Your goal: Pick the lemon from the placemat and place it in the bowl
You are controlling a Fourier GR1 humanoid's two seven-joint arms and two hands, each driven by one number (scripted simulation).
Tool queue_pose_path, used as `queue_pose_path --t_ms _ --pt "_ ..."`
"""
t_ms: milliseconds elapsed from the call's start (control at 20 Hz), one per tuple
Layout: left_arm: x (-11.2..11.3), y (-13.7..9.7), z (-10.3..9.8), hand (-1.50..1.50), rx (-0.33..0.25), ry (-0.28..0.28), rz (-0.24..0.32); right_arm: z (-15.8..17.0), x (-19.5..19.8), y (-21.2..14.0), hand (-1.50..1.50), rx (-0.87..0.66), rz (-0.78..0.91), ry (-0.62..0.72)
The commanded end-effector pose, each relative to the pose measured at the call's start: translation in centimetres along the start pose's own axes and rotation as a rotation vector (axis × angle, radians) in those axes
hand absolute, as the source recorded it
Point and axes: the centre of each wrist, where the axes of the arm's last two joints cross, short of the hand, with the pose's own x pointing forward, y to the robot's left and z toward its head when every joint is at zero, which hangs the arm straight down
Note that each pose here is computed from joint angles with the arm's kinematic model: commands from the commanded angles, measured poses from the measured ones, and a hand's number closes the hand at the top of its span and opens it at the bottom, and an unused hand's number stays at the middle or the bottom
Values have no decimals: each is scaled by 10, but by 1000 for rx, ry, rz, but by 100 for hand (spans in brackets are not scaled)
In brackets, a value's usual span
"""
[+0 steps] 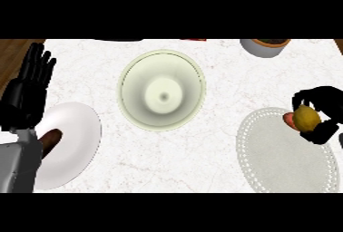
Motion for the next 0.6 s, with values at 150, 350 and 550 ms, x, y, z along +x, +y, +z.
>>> queue_pose_path --t_ms 150,350,550 --pt "13 2 -12 0 -24 -6 -16 -19 -37 -57 150 -43 56 -72" --pt "-5 2 -3 0 -13 -2 -19 -23 -44 -82 150 -187 94 -58" --pt "-5 8 5 0 27 29 -2 -26 -46 -104 150 -291 40 -114"
